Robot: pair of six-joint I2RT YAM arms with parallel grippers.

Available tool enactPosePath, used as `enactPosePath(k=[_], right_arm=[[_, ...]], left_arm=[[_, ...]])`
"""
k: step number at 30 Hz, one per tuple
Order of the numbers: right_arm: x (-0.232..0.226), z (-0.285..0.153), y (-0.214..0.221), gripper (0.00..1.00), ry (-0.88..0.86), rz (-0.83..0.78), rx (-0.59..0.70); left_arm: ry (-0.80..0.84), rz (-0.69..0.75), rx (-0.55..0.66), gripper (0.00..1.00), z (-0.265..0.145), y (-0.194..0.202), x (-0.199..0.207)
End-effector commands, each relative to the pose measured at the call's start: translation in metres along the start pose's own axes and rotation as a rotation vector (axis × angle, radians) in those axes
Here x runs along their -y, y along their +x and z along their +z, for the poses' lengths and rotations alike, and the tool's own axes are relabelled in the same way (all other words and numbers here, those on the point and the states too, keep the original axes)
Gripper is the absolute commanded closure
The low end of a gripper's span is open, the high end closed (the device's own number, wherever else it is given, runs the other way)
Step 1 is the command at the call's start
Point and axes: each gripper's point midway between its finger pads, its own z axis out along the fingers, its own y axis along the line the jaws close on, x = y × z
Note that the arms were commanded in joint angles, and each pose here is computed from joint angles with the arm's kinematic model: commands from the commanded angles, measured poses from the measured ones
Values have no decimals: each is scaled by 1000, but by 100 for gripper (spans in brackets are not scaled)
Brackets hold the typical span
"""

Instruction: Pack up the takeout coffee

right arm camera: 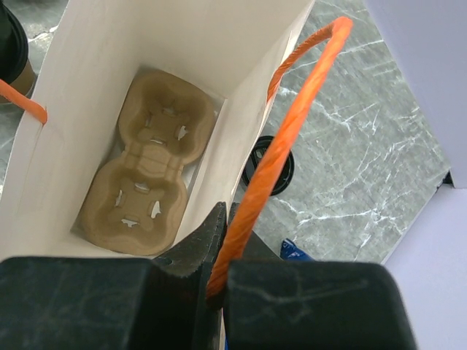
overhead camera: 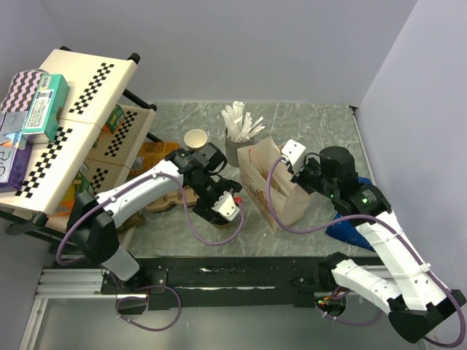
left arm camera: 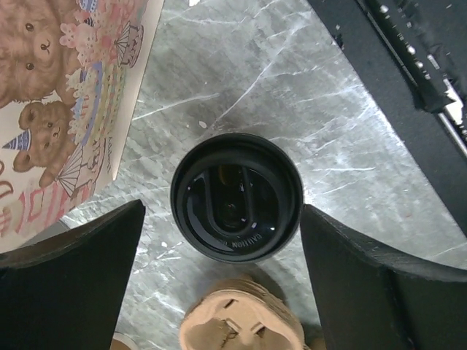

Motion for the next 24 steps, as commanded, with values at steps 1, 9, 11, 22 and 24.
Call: enactPosePath(k=[1, 9, 11, 22, 24], right_arm=[[0, -7, -6, 100, 5, 26, 32], [1, -5, -7, 100, 3, 30, 35], [1, -5, -7, 100, 3, 26, 35], [1, -4, -7, 100, 2, 29, 34], [1, -3, -7, 100, -1, 29, 32]], left_arm=[[8, 55, -20, 9, 0, -4, -7], [33, 20, -60, 14, 12, 5, -4], [43, 13, -75, 15, 15, 10, -1], [60, -2, -113, 20, 24, 20, 4], [67, -9, -119, 21, 25, 21, 4]])
